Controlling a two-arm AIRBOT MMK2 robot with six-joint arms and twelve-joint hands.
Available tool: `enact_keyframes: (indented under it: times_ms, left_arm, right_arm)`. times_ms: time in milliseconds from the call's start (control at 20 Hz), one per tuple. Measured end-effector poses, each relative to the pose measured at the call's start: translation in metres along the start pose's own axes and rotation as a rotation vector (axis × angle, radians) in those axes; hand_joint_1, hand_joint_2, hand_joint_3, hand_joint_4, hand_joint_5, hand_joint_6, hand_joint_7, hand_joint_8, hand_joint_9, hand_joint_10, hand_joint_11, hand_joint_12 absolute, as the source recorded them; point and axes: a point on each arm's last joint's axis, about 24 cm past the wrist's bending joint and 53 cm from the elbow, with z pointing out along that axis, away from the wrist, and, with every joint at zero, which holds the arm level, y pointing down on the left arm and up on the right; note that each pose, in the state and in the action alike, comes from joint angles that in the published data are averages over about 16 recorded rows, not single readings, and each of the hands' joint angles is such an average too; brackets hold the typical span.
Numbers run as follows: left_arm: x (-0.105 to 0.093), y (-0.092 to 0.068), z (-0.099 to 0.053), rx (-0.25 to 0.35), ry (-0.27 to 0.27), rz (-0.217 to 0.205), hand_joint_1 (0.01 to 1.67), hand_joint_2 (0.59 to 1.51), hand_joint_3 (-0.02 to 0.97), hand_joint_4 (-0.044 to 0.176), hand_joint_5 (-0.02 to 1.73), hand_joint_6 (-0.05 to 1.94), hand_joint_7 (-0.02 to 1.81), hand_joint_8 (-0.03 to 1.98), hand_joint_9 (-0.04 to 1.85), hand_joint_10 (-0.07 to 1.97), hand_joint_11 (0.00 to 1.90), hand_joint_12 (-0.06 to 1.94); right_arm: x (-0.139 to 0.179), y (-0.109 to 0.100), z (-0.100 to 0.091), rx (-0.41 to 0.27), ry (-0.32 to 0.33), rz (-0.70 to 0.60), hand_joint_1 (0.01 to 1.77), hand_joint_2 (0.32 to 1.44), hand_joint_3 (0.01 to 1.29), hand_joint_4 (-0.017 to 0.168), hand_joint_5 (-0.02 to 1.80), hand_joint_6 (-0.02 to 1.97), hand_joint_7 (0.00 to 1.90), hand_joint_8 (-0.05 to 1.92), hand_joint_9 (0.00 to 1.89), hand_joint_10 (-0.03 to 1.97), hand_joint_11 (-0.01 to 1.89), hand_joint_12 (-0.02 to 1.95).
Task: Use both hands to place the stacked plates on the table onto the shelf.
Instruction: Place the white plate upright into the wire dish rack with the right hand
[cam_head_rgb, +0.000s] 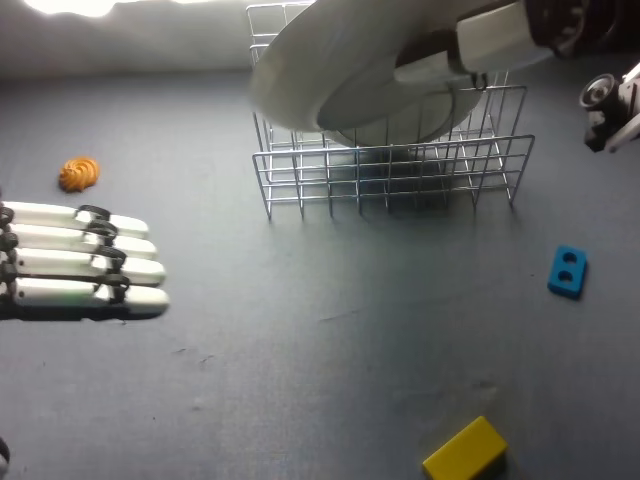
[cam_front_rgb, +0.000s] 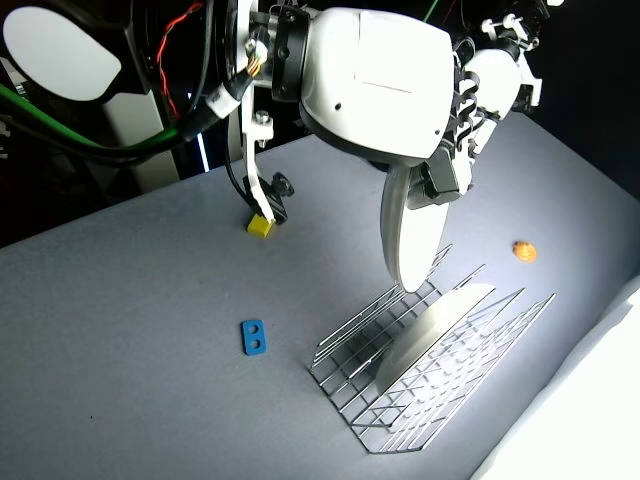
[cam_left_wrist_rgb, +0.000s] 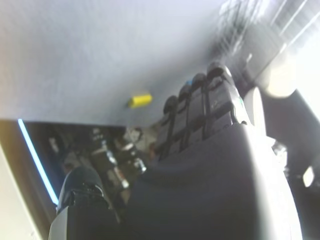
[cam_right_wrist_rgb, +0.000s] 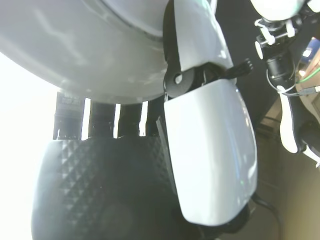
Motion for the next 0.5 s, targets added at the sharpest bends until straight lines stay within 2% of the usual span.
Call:
enact_keyframes:
  times_ms: [250, 500]
  left_arm:
    - [0.005, -0.041, 0.004, 0.153, 0.016, 0.061, 0.02, 1.051, 0.020, 0.001, 0.03, 0.02, 0.02, 0.00, 0.02, 0.01, 0.01, 0.01]
    - [0.008, -0.071, 0.004, 0.260, 0.025, 0.111, 0.02, 1.048, 0.020, 0.002, 0.03, 0.02, 0.02, 0.00, 0.02, 0.01, 0.02, 0.01]
  right_arm:
    - [-0.006, -0.013, 0.002, 0.036, -0.011, 0.061, 1.36, 0.99, 0.01, -0.002, 0.86, 1.03, 1.04, 0.92, 1.02, 1.05, 0.90, 1.17]
    - [-0.010, -0.026, 0.004, 0.071, -0.020, 0.124, 1.36, 0.99, 0.02, -0.002, 0.86, 1.04, 1.04, 0.92, 1.02, 1.05, 0.89, 1.17]
